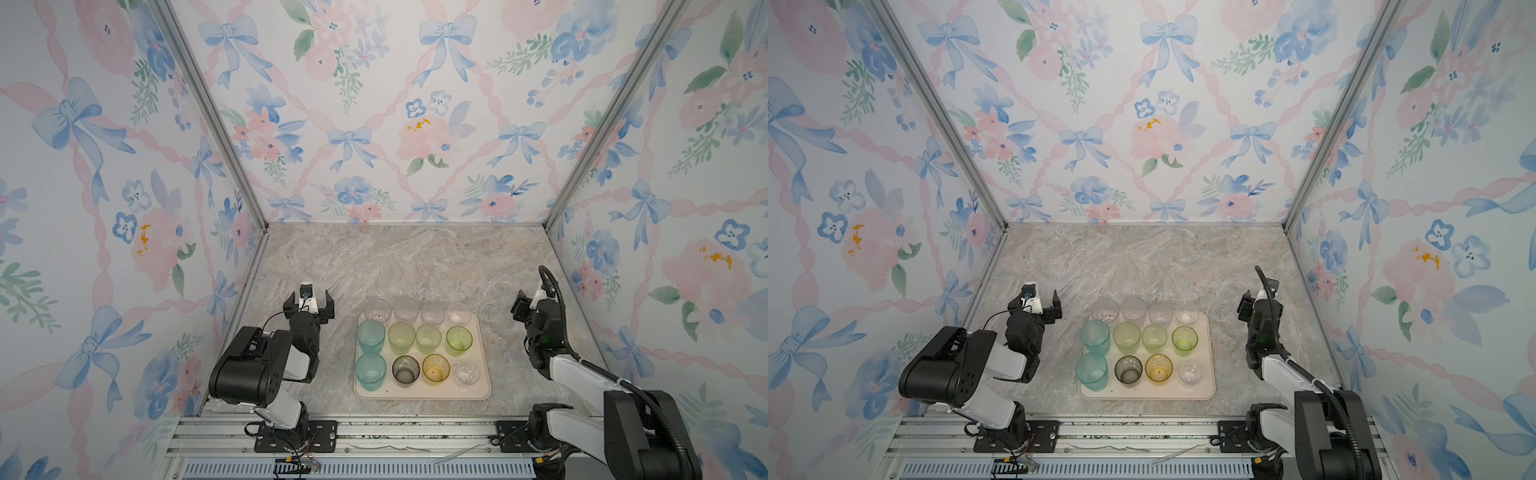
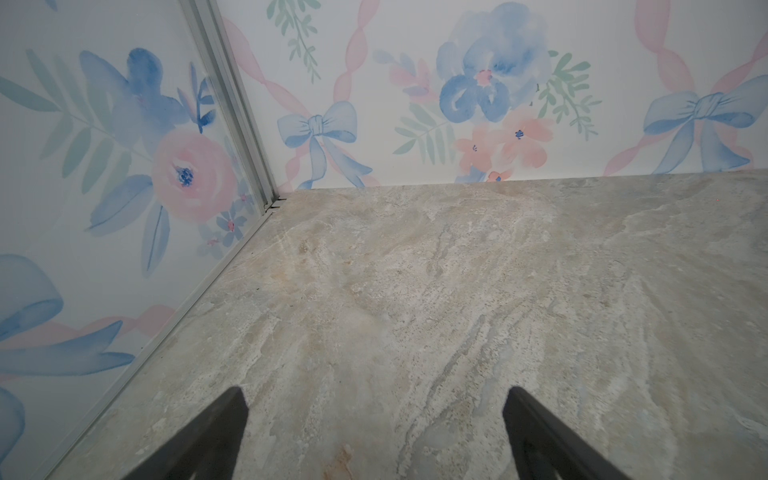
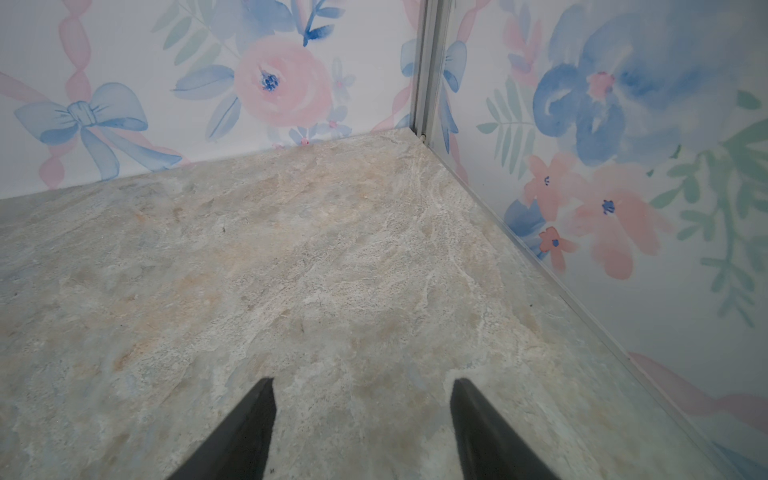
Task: Place the glasses into the tray
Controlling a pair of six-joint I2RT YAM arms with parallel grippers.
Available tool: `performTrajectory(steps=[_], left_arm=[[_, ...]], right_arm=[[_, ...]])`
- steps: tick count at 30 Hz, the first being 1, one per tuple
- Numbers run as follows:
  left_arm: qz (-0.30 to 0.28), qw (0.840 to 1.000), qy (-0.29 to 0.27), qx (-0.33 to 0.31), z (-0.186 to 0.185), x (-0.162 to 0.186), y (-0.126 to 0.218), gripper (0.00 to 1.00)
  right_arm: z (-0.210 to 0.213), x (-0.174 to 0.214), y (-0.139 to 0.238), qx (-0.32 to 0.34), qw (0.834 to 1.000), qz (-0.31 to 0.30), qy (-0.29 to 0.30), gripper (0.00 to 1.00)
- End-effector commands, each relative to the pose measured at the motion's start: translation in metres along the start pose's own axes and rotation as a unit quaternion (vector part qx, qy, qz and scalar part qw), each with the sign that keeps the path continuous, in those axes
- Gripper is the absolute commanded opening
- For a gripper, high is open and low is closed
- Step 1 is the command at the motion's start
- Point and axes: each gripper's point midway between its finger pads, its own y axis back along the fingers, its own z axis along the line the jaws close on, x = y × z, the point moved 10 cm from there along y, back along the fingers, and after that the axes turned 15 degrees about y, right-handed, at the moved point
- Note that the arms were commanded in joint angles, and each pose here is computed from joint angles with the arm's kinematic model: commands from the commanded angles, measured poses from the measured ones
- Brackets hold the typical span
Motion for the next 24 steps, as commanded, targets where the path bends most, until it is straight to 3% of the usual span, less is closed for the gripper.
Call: performTrajectory(steps=[1, 9, 10, 13, 15, 16, 18, 24], left_arm=[[-0.008, 1.0, -0.002, 0.007, -0.002, -0.003, -0.002, 0.98], [-0.007, 1.0, -0.002, 0.005, -0.002, -0.003, -0.003, 0.98], [-0.006, 1.0, -0.001, 0.005, -0.001, -0.003, -0.003, 0.98], [-0.007, 1.0, -0.002, 0.005, -0.002, -0.003, -0.003, 0.98], [-0.007, 1.0, -0.001, 0.004, -0.001, -0.004, -0.003, 0.98], [-0.006, 1.0, -0.002, 0.004, -0.001, -0.004, -0.003, 0.98], [-0.006, 1.0, -0.002, 0.004, -0.001, -0.003, -0.004, 0.98], [-0.005, 1.0, -0.001, 0.004, -0.001, -0.003, -0.004, 0.98]], right_arm=[[0.007, -0.012, -0.003, 0.0, 0.999, -0.047, 0.018, 0.7], [0.043, 0.005, -0.023, -0.039, 0.993, -0.048, 0.096, 0.71], [0.047, 0.006, -0.025, -0.042, 0.992, -0.063, 0.098, 0.71], [0.039, 0.014, -0.033, -0.051, 0.995, -0.028, 0.078, 0.72], [0.037, 0.009, -0.043, -0.028, 0.997, -0.018, 0.068, 0.77], [0.032, 0.01, -0.045, -0.043, 0.997, 0.011, 0.058, 0.96], [0.032, 0.012, -0.046, -0.04, 0.998, -0.016, 0.054, 0.97], [0.033, 0.011, -0.045, -0.035, 0.998, -0.007, 0.06, 0.97]])
